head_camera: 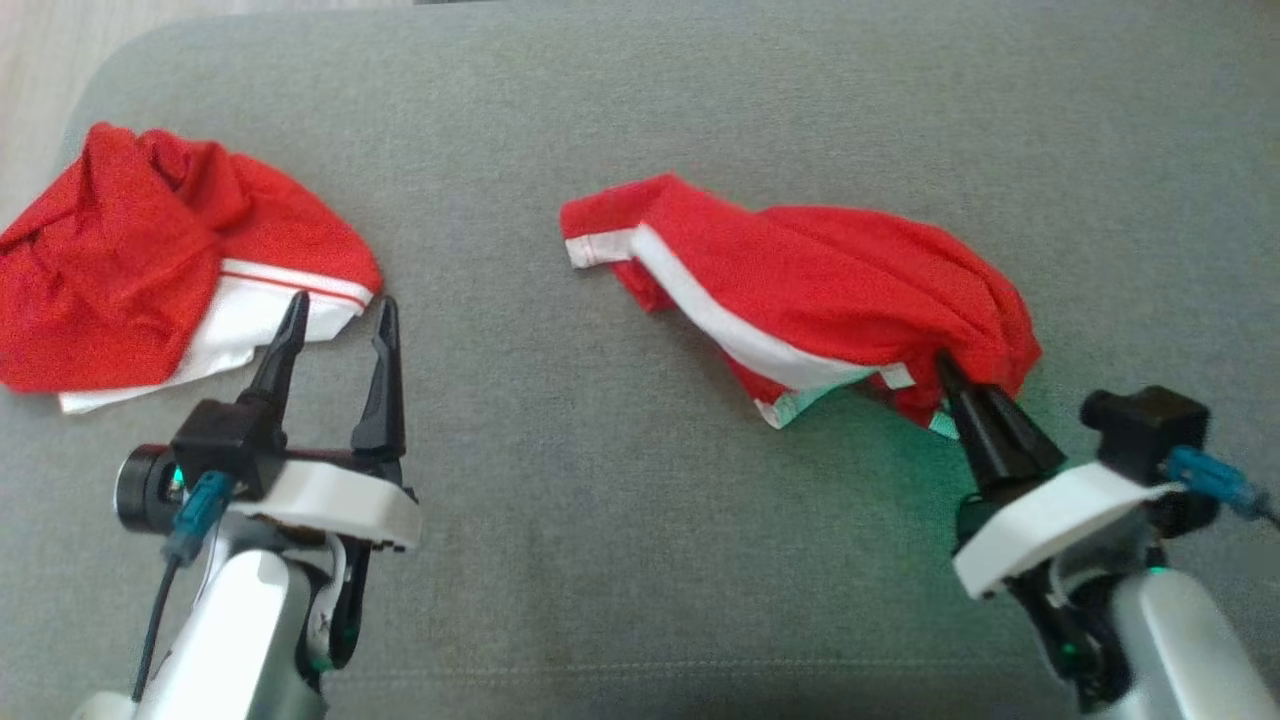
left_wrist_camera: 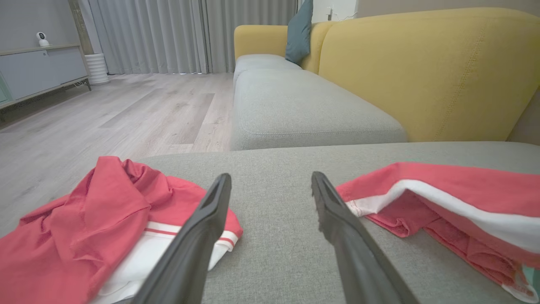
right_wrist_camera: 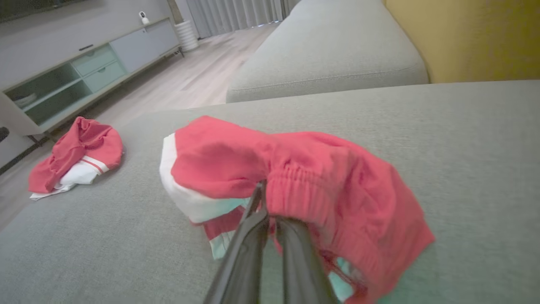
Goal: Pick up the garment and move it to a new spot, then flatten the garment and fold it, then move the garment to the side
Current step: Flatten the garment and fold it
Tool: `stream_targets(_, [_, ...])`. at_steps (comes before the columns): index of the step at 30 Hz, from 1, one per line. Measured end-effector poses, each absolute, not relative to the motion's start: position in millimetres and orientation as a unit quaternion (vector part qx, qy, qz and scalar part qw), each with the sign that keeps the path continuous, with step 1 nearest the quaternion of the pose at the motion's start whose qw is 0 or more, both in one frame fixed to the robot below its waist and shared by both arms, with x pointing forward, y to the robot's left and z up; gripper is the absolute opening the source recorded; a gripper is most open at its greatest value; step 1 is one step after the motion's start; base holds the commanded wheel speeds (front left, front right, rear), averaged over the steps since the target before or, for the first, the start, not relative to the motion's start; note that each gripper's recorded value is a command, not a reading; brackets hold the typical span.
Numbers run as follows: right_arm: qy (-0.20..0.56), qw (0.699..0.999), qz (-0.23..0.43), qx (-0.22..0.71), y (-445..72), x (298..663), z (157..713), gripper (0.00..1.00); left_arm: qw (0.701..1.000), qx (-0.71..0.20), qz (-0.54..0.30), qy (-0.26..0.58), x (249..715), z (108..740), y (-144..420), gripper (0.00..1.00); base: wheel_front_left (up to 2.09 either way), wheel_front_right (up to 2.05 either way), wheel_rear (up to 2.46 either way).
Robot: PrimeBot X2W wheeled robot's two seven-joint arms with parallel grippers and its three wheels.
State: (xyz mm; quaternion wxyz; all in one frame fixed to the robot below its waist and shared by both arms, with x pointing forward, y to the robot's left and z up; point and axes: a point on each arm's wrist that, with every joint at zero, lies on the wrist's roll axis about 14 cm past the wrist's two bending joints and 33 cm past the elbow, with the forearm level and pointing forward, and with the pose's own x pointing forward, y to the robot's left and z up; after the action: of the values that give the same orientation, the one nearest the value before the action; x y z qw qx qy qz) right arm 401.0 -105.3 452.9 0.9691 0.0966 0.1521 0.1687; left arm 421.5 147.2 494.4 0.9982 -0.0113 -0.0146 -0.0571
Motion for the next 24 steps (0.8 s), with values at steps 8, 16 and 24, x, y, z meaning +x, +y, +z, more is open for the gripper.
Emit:
stream_targets(8, [0.211,0.968,0.119,0.073,-151.9,379.9,455.0,0.0,0.998,-0.018,-0.065,-0.017,426.7,494.5,137.7,1.0,0.0,0.0,0.0])
stream_targets(16, [0.259,0.959,0.095,0.069,-174.4,386.5,442.9,0.0,0.997,-0.017,-0.072,-0.003,430.2,482.6,134.8,1.0,0.0,0.0,0.0])
stream_targets(24, [0.271,0.955,0.107,0.057,-177.1,432.6,435.2,0.0,0.997,-0.018,-0.069,-0.004,440.3,480.4,139.4,1.0,0.0,0.0,0.0])
